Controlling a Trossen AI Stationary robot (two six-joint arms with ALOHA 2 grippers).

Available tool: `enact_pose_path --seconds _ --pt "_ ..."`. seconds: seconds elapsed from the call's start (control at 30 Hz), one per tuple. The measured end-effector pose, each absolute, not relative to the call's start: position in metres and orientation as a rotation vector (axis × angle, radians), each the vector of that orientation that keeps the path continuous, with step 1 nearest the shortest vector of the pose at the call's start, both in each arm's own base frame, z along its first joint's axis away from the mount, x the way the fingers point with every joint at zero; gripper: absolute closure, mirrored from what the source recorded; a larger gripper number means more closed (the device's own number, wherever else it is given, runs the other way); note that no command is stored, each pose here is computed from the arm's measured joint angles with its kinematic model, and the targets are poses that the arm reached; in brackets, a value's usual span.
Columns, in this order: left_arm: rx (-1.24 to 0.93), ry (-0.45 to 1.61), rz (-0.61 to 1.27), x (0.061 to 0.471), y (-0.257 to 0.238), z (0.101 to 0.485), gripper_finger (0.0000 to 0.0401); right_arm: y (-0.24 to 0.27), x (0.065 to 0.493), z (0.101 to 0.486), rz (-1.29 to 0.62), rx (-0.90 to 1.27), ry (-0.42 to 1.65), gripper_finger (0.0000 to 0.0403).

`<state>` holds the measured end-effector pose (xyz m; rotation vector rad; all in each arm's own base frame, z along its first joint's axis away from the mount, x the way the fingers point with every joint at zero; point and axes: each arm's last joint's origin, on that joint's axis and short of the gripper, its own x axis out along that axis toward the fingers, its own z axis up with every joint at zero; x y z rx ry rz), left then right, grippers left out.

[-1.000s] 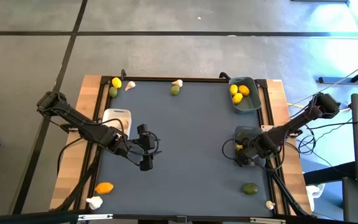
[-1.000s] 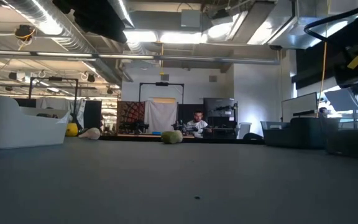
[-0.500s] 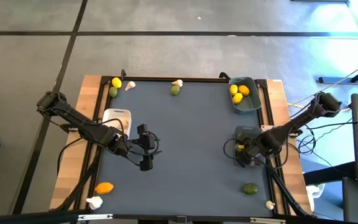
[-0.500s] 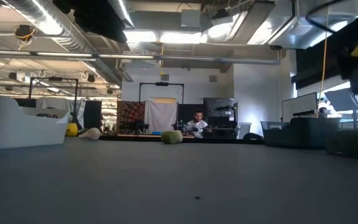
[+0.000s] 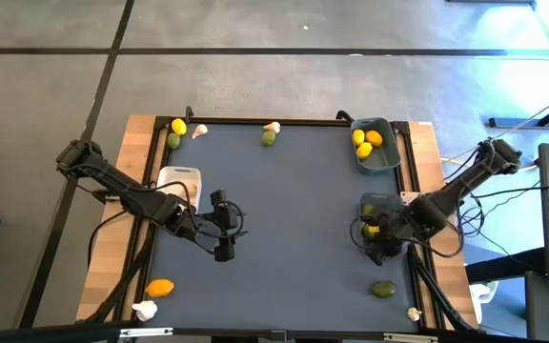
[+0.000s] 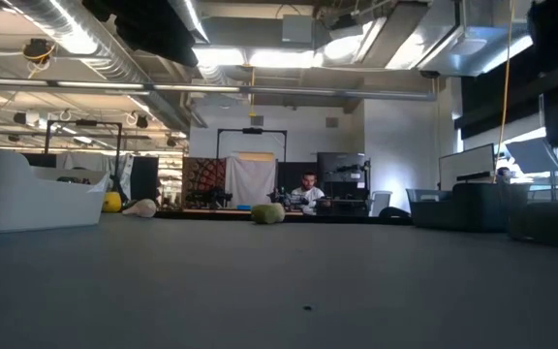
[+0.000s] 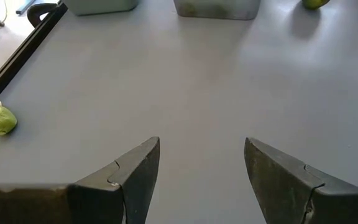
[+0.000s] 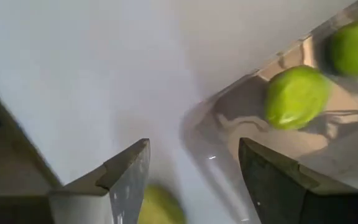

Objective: Sort produce into baskets
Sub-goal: Put the lime into the black bin

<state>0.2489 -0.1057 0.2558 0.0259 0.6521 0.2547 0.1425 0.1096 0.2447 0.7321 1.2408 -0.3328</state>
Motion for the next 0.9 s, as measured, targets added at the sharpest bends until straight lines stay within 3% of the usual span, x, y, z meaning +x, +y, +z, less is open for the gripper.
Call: enact_pose_path --seconds 0.7,0.9 --pt "0.014 0.648 0.258 0.249 -0.106 0.256 0.0171 0.199 0.111 0.217 -0.218 0.794 1.291 0.0157" --pt "0.013 0.648 0.258 0.249 -0.106 0.256 0.0171 0.208 0.106 0.208 -0.204 0.715 1.319 0.0157"
